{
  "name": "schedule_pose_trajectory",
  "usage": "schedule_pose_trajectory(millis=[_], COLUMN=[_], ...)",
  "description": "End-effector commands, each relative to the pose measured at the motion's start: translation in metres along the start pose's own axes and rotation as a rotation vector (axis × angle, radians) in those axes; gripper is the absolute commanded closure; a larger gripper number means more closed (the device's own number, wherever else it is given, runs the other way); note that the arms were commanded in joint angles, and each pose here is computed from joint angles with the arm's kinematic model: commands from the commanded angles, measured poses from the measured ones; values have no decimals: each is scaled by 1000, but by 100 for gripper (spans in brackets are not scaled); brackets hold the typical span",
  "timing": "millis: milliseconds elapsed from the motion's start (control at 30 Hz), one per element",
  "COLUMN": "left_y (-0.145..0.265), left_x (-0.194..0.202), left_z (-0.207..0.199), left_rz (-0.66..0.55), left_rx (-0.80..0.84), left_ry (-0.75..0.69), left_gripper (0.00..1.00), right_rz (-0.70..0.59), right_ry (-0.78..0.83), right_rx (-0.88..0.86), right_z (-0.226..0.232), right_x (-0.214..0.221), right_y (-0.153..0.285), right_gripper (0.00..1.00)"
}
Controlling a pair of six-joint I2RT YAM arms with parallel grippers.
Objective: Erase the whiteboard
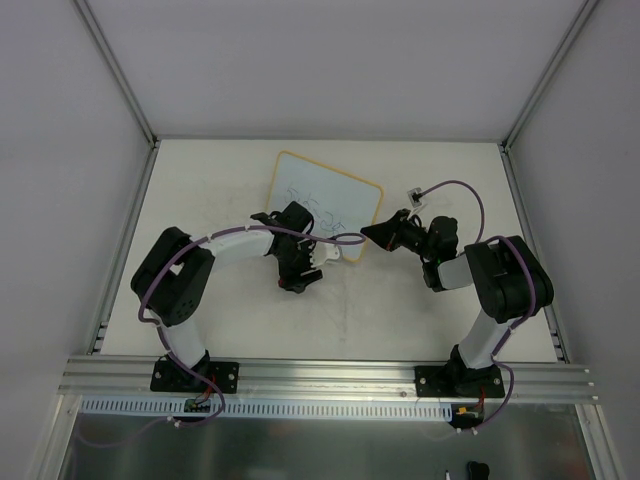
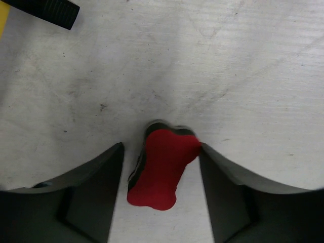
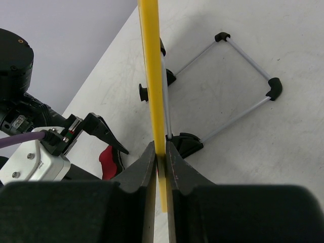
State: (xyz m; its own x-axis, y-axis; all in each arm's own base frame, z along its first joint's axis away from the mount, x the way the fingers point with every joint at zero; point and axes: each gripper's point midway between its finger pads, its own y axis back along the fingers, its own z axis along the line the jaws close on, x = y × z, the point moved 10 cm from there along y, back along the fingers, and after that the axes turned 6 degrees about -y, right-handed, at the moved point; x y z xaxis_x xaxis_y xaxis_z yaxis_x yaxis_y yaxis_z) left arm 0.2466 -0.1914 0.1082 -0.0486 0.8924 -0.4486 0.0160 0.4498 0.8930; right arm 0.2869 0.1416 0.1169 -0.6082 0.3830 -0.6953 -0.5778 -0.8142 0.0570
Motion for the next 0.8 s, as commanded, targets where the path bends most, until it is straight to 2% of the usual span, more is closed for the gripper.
schedule_pose_trajectory(millis=[0,100,233,433,600,767], left_y=[1,2,3,15,27,43], left_x=[4,4,4,-6,-20,-20], left_z=[2,2,2,-1,4,1], left_rz=[43,44,54,17,-29,-58], left_rx=[4,3,-12,-43,-98,-158], left_ry=[32,37,56,122,344,448], left_gripper=[44,48,58,58,70,71], right_rz=[-173,-172,-170,-170,-168,-166], right_ry=[187,184,182,181,180,179], right_rx=[-156,-158,-161,-165,-166,-171], right_z=[27,27,28,29,28,30], right_x=[-40,-39,-39,-40,-40,-40], right_y=[-7,-7,-7,-7,-8,-8], right_gripper=[91,91,91,91,91,91])
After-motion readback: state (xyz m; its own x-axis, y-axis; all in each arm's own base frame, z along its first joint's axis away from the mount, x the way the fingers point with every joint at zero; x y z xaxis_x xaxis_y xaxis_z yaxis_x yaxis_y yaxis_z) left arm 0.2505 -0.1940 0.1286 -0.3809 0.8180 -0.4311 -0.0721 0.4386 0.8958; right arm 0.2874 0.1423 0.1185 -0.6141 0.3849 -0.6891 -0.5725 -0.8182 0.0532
